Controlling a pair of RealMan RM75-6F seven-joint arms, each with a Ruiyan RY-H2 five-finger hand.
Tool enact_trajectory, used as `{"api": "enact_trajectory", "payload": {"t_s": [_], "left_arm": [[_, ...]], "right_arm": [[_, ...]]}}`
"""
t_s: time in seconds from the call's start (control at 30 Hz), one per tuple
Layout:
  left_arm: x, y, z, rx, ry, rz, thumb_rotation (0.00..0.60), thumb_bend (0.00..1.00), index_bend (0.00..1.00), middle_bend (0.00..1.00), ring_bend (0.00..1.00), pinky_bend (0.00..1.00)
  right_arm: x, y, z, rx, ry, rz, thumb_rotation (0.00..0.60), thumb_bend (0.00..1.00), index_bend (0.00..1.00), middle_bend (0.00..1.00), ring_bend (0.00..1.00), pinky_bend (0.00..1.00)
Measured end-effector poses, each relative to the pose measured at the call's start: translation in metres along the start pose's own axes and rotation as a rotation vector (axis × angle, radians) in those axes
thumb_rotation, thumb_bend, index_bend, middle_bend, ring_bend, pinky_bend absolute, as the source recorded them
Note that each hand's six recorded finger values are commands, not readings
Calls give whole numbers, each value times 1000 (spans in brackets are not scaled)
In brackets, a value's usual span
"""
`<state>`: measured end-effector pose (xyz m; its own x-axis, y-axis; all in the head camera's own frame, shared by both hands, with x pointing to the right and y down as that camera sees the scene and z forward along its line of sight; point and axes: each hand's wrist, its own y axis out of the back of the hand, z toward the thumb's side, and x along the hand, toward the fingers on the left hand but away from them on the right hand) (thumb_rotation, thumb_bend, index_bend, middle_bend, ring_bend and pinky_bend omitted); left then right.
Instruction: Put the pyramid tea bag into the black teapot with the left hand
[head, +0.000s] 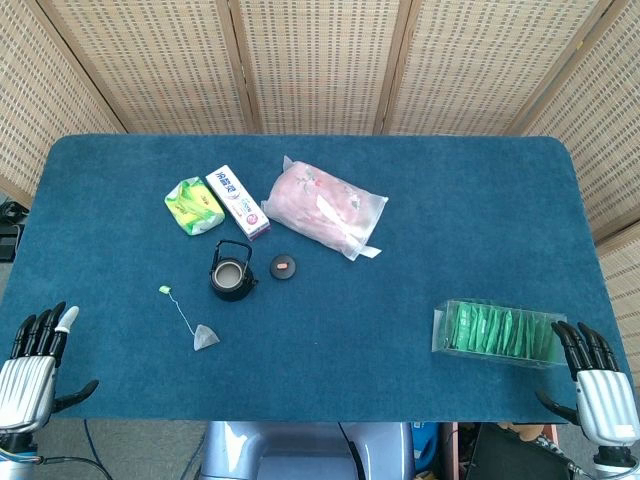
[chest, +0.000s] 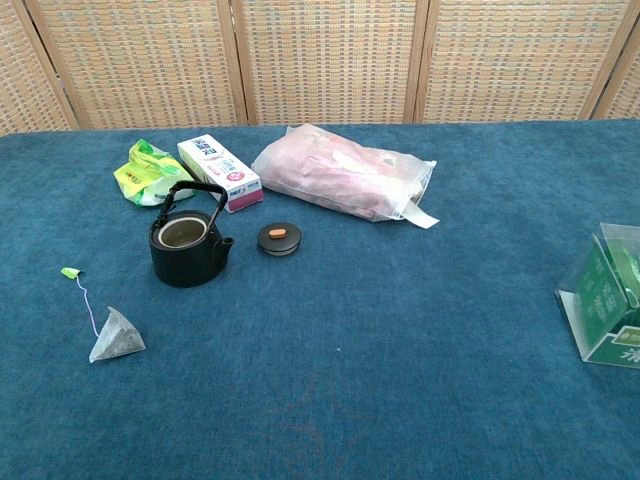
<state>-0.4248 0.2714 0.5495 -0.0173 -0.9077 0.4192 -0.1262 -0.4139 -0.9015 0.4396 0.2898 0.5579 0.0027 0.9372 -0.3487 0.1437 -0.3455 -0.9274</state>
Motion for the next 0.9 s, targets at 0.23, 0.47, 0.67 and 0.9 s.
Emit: {"api": "enact_trajectory", "payload": {"t_s": [0.23, 0.47, 0.67, 0.9], "left_arm": [[1, -1, 0, -5, -1, 2, 600, 44, 0, 0, 0, 0], [3, 1, 1, -9, -3, 14, 600, 45, 0, 0, 0, 0], [8, 0, 2, -2, -8, 13, 600, 45, 0, 0, 0, 0], [15, -2, 3, 8, -12, 3, 600, 45, 0, 0, 0, 0]], "right_arm": [[-1, 0, 0, 2, 0, 0, 600, 8, 118, 194, 75, 157], [-1, 1, -1, 2, -5, -1, 600, 8, 118, 194, 75, 157], [0, 0, -3, 0, -12, 3, 600, 9, 118, 194, 75, 157], [-1, -1, -5, 0, -18, 7, 600, 8, 118, 194, 75, 157]]}}
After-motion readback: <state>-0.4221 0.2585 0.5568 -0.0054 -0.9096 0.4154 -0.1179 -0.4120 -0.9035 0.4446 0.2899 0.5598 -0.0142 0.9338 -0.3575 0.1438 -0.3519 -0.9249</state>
